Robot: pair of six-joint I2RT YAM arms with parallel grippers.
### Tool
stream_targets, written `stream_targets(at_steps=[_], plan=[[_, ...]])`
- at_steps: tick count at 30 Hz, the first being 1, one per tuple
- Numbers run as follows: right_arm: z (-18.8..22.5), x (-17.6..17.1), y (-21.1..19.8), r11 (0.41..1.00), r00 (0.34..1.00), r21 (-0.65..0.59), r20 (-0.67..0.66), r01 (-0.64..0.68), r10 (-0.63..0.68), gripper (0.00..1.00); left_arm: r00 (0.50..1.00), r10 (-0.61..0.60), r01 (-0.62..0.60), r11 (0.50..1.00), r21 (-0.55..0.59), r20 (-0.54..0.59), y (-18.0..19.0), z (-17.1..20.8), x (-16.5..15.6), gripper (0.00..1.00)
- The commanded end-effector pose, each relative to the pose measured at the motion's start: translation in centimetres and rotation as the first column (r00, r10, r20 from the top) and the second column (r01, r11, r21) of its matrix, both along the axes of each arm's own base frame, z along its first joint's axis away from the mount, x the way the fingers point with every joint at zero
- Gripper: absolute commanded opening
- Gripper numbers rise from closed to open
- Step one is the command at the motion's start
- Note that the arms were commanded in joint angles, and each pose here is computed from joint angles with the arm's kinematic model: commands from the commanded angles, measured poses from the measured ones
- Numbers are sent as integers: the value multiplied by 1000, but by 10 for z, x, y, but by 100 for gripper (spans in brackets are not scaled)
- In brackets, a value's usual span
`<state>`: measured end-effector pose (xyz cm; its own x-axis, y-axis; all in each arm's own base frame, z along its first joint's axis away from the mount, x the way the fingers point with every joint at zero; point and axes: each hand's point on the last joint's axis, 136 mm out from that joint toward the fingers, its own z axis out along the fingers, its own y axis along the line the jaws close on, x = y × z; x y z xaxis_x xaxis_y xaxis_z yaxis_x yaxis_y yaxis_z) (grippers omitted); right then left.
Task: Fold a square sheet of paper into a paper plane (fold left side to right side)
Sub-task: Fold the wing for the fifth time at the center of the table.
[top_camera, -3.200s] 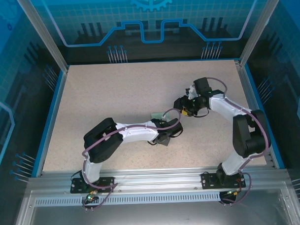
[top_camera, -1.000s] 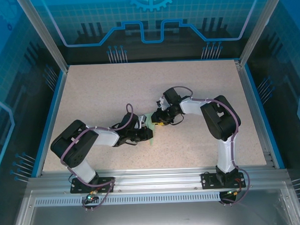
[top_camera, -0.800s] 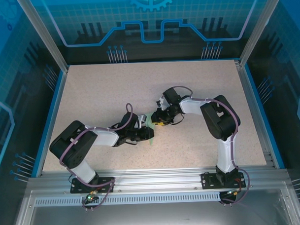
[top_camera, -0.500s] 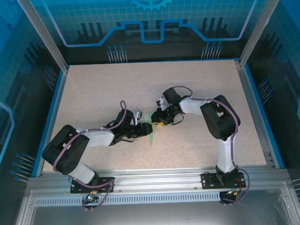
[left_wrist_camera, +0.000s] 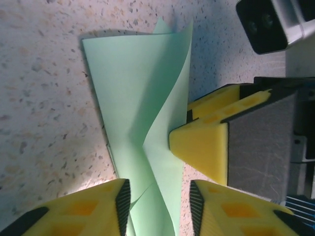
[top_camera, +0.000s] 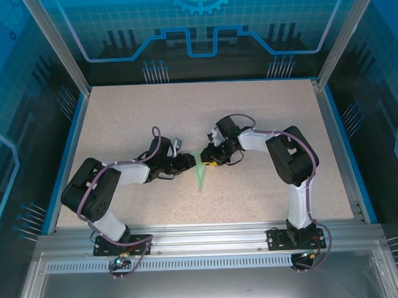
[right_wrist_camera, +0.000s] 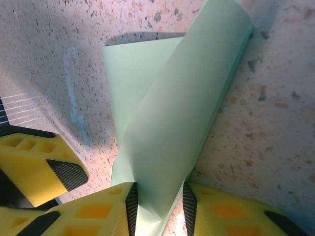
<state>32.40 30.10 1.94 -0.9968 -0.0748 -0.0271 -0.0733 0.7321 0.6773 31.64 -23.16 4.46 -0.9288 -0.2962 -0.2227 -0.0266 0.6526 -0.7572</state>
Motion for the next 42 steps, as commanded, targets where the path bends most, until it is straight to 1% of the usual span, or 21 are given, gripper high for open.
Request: stream_targets(at_steps=[1, 4, 9, 19, 22, 29, 31, 38, 42], plan=[[-14, -11, -3, 998, 999, -59, -35, -14, 12, 33, 1000, -18, 17, 998, -52, -7, -10, 5, 9, 37], [-13, -11, -4, 998, 999, -62, -35, -13, 11, 33, 1000, -10, 9, 999, -42, -21, -9, -3, 11, 38], [-13, -11, -4, 998, 999, -60, -37, -14, 11, 33, 1000, -10, 9, 998, -69, -24, -14, -5, 15, 37], [-16, -12, -3, 998, 999, -61, -43, -15, 13, 33, 999, -18, 14, 996, -90, -36, -19, -9, 19, 29], [-16, -12, -4, 998, 999, -61, -44, -15, 12, 33, 999, -17, 13, 996, -87, -47, -19, -13, 18, 24], [-15, -12, -3, 998, 999, -60, -44, -17, 14, 34, 999, 12, -13, 1000, -27, -53, -8, -21, 15, 5], [-12, -11, -2, 998, 999, -53, -38, -19, 17, 34, 999, 20, -21, 1000, -3, -50, -4, -22, 13, 2], [-6, -11, -1, 999, 1000, -40, -21, -22, 21, 37, 998, 32, -30, 999, 43, -48, 4, -25, 8, 1], [-5, -10, -1, 999, 1000, -37, -19, -22, 21, 37, 998, 29, -27, 999, 42, -51, 4, -27, 7, 1]])
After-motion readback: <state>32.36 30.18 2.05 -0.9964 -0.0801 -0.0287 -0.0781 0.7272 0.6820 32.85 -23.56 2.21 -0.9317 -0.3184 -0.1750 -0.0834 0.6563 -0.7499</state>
